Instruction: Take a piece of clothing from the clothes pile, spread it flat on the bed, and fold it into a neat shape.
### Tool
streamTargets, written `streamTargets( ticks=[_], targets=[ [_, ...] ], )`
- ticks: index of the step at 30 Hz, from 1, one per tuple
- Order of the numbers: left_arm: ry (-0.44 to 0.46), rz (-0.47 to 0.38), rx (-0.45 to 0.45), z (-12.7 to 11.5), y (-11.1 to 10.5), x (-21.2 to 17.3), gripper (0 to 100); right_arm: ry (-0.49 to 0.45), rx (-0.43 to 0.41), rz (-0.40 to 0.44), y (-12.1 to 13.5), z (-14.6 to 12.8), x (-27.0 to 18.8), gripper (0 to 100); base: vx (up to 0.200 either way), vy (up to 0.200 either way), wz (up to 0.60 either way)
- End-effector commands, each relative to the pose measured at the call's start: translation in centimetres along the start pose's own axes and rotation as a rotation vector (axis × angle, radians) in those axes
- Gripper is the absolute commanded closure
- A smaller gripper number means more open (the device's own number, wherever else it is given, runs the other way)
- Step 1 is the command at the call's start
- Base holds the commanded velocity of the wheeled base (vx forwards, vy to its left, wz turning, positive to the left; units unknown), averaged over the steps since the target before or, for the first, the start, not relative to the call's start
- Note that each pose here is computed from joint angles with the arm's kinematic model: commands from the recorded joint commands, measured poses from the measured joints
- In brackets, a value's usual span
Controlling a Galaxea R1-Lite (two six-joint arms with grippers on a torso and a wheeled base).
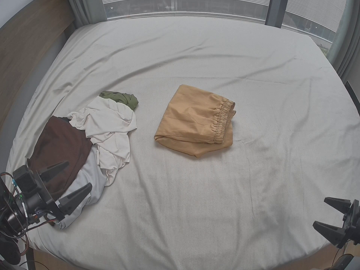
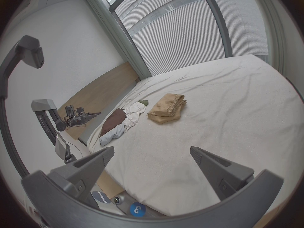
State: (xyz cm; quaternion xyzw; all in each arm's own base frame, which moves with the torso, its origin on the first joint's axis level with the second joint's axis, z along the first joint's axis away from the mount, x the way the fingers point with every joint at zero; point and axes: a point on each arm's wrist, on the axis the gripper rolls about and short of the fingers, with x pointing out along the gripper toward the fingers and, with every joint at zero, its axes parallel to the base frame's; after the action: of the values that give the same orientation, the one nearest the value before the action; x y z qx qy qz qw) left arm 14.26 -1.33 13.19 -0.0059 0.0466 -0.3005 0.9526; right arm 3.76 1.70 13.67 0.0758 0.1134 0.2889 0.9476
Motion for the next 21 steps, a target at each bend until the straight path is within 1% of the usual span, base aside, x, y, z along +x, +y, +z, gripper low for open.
streamTargets(
  ticks=[1, 5, 6, 7, 8, 9, 10, 11, 13, 14, 15, 16, 17, 18, 19, 21],
  targets=[
    [-0.014, 0.021, 0.037, 0.1, -1.7, -3.8, 0, -0.154, -0.072, -0.074, 1.2, -2.5, -3.8, 0, 0.0, 0.0, 0.0],
    [-0.025, 0.036, -0.019, -0.4, -3.8, -6.4, 0, -0.186, -0.083, -0.105, 1.7, -4.5, -4.9, 0, 0.0, 0.0, 0.0],
    [-0.032, 0.036, -0.036, -0.6, -4.4, -7.1, 0, -0.189, -0.081, -0.112, 1.7, -5.0, -4.9, 0, 0.0, 0.0, 0.0],
    [-0.034, 0.036, -0.04, -0.6, -4.4, -7.2, 0, -0.186, -0.08, -0.114, 1.6, -5.1, -4.9, 0, 0.0, 0.0, 0.0],
    [-0.053, 0.036, -0.064, -0.9, -5.2, -8.1, 0, -0.175, -0.081, -0.124, 1.4, -5.6, -4.6, 0, 0.0, 0.0, 0.0],
    [-0.061, 0.036, -0.069, -1.0, -5.5, -8.4, 0, -0.176, -0.083, -0.127, 1.3, -5.7, -4.5, 0, 0.0, 0.0, 0.0],
    [-0.09, 0.037, -0.084, -1.5, -6.4, -9.5, 0, -0.188, -0.083, -0.156, 1.0, -6.2, -4.2, 0, 0.0, 0.0, 0.0],
    [-0.103, 0.037, -0.089, -1.8, -6.8, -10.0, 0, -0.186, -0.077, -0.192, 0.9, -6.3, -4.1, 0, 0.0, 0.0, 0.0],
    [-0.117, 0.039, -0.086, -2.5, -7.5, -10.8, 0, -0.192, -0.07, -0.283, 0.7, -6.3, -4.2, 0, 0.0, 0.0, 0.0],
    [-0.119, 0.046, -0.085, -2.8, -7.7, -11.0, 0, -0.196, -0.069, -0.313, 0.6, -6.3, -4.2, 0, 0.0, 0.0, 0.0],
    [-0.12, 0.055, -0.086, -3.1, -7.9, -11.2, 0, -0.202, -0.066, -0.351, 0.5, -6.3, -4.2, 0, 0.0, 0.0, 0.0],
    [-0.119, 0.081, -0.09, -3.7, -8.2, -11.6, 0, -0.211, -0.06, -0.425, 0.3, -6.3, -4.3, 0, 0.0, 0.0, 0.0],
    [-0.115, 0.106, -0.096, -4.1, -8.4, -11.8, 0, -0.216, -0.057, -0.462, 0.3, -6.3, -4.3, 0, 0.0, 0.0, 0.0],
    [-0.116, 0.134, -0.097, -4.7, -8.6, -12.1, 0, -0.219, -0.054, -0.494, 0.2, -6.3, -4.4, 0, 0.0, 0.0, 0.0],
    [-0.116, 0.134, -0.097, -4.7, -8.6, -12.1, 0, -0.219, -0.054, -0.494, 0.2, -6.3, -4.4, 0, 0.0, 0.0, 0.0],
    [-0.127, 0.193, -0.09, -5.8, -9.0, -12.7, 0, -0.219, -0.056, -0.516, 0.2, -6.3, -4.4, 0, 0.0, 0.0, 0.0]
  ],
)
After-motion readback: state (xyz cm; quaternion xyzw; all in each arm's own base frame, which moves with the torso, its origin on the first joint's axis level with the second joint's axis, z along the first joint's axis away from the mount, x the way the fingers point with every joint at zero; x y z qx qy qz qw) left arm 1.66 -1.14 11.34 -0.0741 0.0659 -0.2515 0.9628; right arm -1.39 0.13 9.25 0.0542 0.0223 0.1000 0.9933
